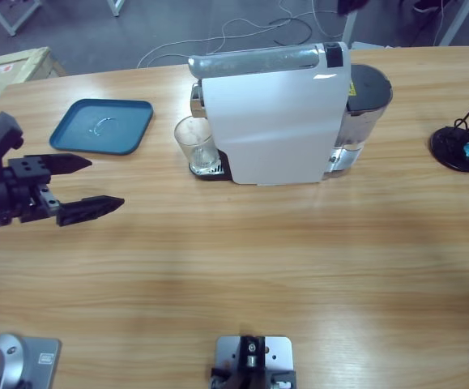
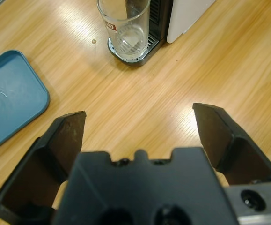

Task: Pour coffee

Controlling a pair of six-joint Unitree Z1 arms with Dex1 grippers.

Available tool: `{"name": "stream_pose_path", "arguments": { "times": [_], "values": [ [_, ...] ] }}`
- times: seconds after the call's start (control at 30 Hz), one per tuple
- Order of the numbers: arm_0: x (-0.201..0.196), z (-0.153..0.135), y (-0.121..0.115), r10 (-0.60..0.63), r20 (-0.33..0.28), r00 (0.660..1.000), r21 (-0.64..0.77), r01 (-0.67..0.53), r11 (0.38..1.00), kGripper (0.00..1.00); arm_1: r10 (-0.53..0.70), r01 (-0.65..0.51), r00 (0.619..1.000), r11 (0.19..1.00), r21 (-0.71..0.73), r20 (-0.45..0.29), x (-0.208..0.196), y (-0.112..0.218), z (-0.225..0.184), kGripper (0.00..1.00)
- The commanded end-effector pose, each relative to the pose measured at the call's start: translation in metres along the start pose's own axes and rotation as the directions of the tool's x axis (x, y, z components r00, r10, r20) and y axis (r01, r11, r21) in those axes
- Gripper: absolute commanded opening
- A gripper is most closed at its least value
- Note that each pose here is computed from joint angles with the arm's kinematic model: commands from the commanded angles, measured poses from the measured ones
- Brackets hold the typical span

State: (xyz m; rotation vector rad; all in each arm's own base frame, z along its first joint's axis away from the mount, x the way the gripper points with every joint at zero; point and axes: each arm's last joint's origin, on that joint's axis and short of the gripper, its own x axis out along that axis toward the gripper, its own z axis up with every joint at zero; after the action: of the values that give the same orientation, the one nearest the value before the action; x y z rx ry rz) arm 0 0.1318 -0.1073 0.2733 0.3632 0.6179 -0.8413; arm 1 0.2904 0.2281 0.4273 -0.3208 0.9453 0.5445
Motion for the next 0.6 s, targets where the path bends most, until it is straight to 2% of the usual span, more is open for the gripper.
{"name": "stream_pose_path", "arguments": {
  "times": [0.03, 0.6],
  "values": [
    [0.008, -0.009, -0.002, -0.009, -0.04, 0.999, -0.015, 0.009, 1.0, 0.982, 0.006, -0.005, 0.999, 1.0, 0.01, -0.044, 0.013, 0.007, -0.012, 1.0],
    [0.011, -0.009, -0.001, -0.009, -0.048, 0.999, -0.017, 0.008, 1.0, 0.982, 0.003, -0.002, 0.997, 1.0, 0.015, -0.082, 0.04, 0.009, -0.012, 1.0]
  ]
}}
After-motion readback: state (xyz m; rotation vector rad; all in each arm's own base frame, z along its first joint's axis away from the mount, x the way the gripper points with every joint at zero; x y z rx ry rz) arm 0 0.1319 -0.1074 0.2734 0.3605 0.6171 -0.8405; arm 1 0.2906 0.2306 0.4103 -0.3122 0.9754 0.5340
